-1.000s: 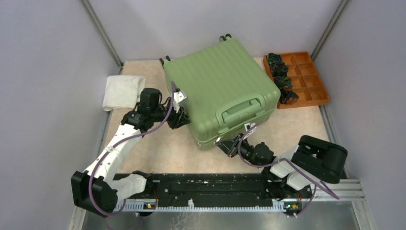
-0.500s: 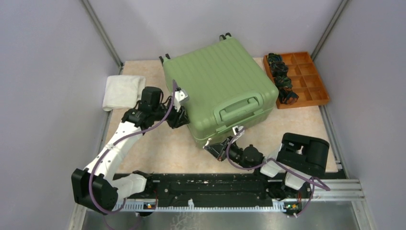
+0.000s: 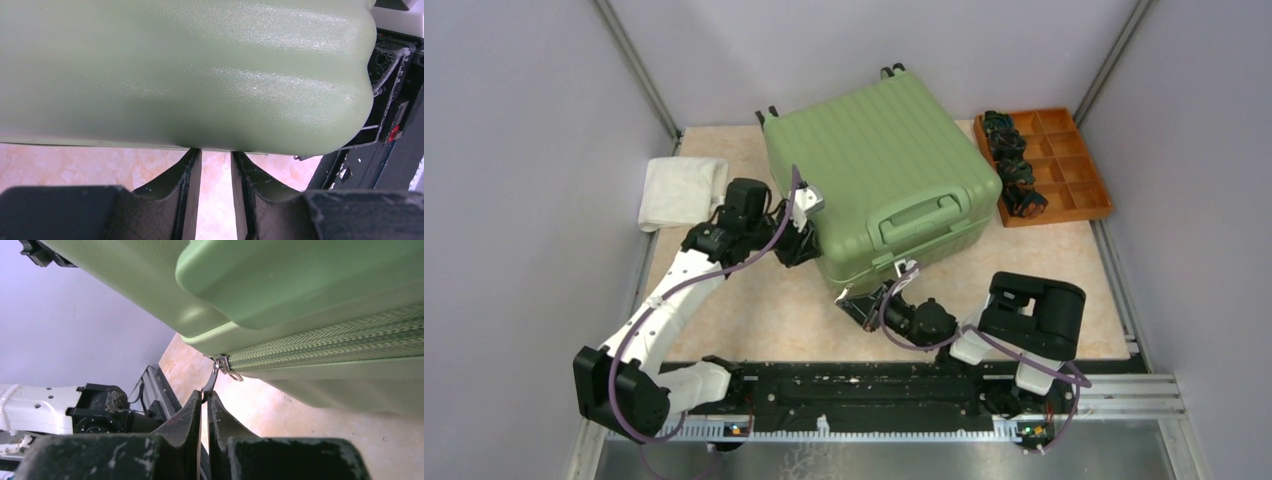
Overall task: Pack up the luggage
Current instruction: Zip the luggage at the center of the board, then reset both arms
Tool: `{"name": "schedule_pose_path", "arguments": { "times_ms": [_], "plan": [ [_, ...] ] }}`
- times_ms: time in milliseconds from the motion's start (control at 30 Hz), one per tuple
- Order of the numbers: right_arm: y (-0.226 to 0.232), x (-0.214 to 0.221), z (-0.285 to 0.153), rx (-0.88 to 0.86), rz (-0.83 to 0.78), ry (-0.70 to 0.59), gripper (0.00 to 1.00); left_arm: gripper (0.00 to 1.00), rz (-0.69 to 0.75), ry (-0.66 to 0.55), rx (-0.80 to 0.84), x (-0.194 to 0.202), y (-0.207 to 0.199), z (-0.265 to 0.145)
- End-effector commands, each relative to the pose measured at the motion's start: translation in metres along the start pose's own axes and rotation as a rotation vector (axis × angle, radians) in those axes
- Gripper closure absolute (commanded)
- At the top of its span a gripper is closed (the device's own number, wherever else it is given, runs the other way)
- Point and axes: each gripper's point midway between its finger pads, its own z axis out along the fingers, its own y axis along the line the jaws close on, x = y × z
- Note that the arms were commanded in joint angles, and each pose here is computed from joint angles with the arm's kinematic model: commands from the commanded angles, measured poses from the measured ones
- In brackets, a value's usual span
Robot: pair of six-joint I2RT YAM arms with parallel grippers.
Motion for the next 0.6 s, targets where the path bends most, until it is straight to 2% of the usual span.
{"name": "schedule_pose_path", "arguments": {
  "times_ms": [0, 100, 167, 200, 233, 300, 367, 433, 567],
  "plan": [
    [0.098, 0.064, -0.010, -0.357, 0.014, 0.357, 0.87, 0.64, 0.130, -0.225, 0.095, -0.074, -0.023, 0.001],
    [0.085, 0.061, -0.015, -0.276, 0.001, 0.348, 0.59, 0.62, 0.078, -0.218, -0.024, -0.073, -0.002, -0.014],
    [0.075, 0.058, -0.021, -0.210, -0.039, 0.352, 0.29, 0.59, 0.065, -0.229, -0.073, -0.070, 0.009, -0.028],
    [0.072, 0.056, -0.024, -0.177, -0.069, 0.359, 0.20, 0.56, 0.055, -0.234, -0.095, -0.068, 0.014, -0.036],
    [0.068, 0.053, -0.026, -0.143, -0.107, 0.371, 0.04, 0.49, 0.034, -0.239, -0.126, -0.066, 0.023, -0.044],
    [0.064, 0.041, -0.031, -0.069, -0.192, 0.388, 0.01, 0.36, -0.026, -0.244, -0.184, -0.059, 0.041, -0.060],
    [0.061, 0.011, -0.043, 0.026, -0.273, 0.356, 0.01, 0.26, -0.078, -0.243, -0.244, -0.050, 0.061, -0.075],
    [0.053, -0.042, -0.052, 0.163, -0.340, 0.236, 0.01, 0.20, -0.123, -0.233, -0.303, -0.038, 0.081, -0.088],
    [0.025, -0.166, -0.082, 0.457, -0.359, 0.001, 0.02, 0.12, -0.231, -0.212, -0.393, -0.011, 0.115, -0.107]
  ]
}}
